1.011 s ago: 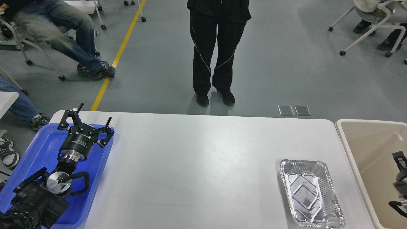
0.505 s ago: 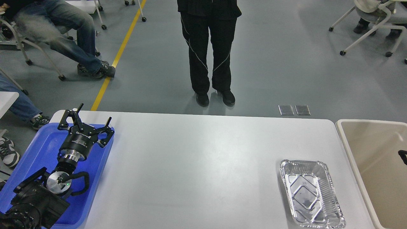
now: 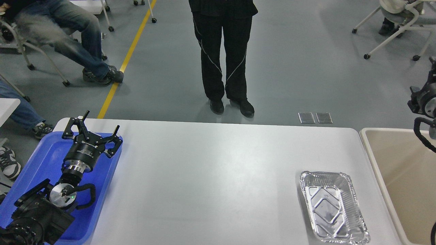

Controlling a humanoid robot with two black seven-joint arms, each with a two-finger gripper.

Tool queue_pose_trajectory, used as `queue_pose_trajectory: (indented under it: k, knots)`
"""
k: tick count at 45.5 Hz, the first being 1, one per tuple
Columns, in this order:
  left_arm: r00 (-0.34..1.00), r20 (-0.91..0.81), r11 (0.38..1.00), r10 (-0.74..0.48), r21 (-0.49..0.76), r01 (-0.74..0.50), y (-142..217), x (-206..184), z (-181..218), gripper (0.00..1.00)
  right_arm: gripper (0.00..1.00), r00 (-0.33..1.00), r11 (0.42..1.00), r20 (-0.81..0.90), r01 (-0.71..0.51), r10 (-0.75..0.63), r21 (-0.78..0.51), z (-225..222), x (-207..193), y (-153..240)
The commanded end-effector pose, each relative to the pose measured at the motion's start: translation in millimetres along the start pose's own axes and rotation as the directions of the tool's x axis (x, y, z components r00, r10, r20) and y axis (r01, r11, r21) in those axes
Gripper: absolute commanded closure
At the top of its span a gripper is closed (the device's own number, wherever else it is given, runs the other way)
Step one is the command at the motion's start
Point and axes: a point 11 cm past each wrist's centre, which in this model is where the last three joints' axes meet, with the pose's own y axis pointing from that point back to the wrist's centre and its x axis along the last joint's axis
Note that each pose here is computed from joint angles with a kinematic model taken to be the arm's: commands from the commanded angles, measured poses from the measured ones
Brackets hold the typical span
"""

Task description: Tidy desktop

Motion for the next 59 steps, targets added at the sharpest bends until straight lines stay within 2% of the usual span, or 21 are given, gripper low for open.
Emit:
queue_pose_trajectory:
  k: [1, 9, 22, 35, 59]
  knots:
    - [1.000, 0.000, 1.000, 0.000, 0.000, 0.000, 0, 0, 0, 0.00, 0.00, 0.979, 0.972, 0.127, 0.130, -0.157, 0.196, -44, -39, 6]
    - [1.000, -0.001, 1.000, -0.001, 0.000, 0.001, 0, 0, 0, 0.00, 0.00, 0.941, 0.942, 0.211, 0.203, -0.263, 0.269, -44, -62, 17]
    - [1.000, 0.000, 1.000, 0.000, 0.000, 0.000, 0, 0, 0, 0.00, 0.00, 0.886, 0.937, 0.319, 0.283, -0.337, 0.204, 42, -95, 50]
    - [1.000, 0.000, 1.000, 0.000, 0.000, 0.000, 0, 0, 0, 0.00, 0.00, 0.902, 0.954, 0.313, 0.293, -0.298, 0.066, 117, -101, 77]
    - [1.000, 0.000, 1.000, 0.000, 0.000, 0.000, 0, 0, 0, 0.00, 0.00, 0.909, 0.968, 0.347, 0.251, -0.230, -0.017, 158, -105, 91]
